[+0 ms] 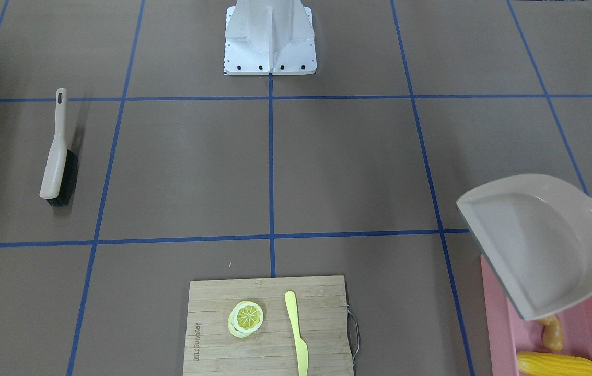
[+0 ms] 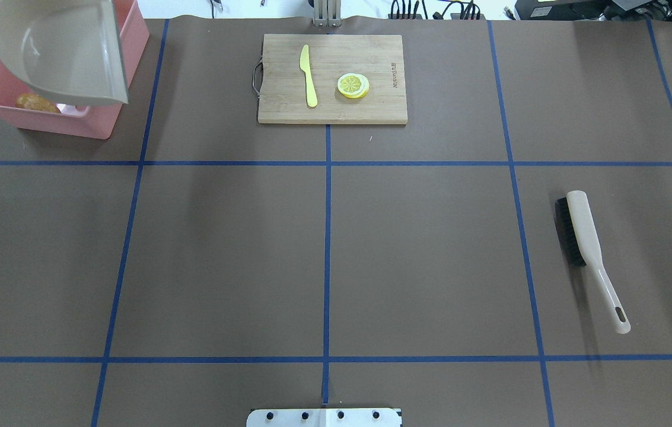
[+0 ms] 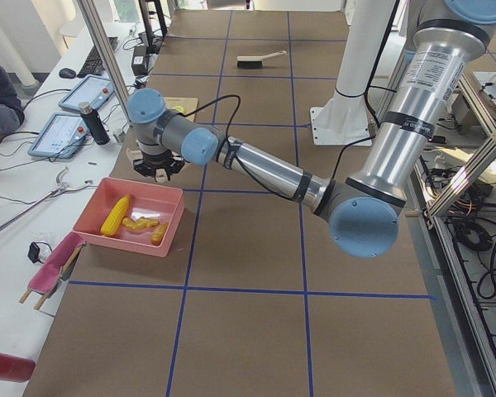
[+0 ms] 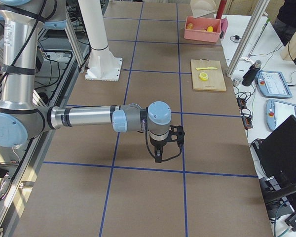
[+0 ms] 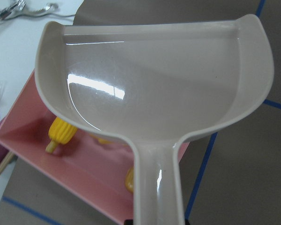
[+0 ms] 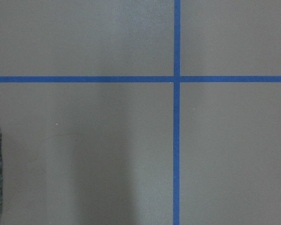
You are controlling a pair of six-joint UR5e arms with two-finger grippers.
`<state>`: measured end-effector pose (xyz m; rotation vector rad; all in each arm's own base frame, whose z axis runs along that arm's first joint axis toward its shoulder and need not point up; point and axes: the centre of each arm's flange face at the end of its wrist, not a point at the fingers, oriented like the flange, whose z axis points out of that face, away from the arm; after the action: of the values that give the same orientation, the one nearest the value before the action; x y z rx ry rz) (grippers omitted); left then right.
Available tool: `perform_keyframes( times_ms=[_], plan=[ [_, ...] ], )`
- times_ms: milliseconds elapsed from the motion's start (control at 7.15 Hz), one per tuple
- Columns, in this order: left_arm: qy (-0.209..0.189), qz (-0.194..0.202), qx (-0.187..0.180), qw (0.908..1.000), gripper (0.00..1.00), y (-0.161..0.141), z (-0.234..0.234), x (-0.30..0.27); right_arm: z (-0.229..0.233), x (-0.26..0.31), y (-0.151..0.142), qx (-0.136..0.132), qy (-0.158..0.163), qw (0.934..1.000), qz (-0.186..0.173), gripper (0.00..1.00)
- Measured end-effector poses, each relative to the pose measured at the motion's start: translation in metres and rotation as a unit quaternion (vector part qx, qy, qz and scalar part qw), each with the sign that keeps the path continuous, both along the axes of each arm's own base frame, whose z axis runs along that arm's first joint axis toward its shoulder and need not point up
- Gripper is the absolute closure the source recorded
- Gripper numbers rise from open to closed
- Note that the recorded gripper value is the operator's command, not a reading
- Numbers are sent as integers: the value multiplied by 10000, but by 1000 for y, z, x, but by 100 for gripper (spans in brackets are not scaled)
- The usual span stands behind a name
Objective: Sweep and dump trash into bin
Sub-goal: 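Lower the empty dustpan back onto the table with the left gripper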
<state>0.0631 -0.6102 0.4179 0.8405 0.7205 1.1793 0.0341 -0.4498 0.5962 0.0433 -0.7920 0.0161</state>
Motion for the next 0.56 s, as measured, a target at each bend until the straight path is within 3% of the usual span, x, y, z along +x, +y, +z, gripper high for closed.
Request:
perform_keyframes(
  times_ms=[140, 560],
  plan=[
    [247, 224, 301, 9990, 100, 27, 3, 43, -2, -4, -4, 27, 106, 9999, -33, 0],
    [599, 766, 654, 9931, 100, 75, 2, 139, -5, -10, -9, -119, 343, 9992, 141, 0]
  ],
)
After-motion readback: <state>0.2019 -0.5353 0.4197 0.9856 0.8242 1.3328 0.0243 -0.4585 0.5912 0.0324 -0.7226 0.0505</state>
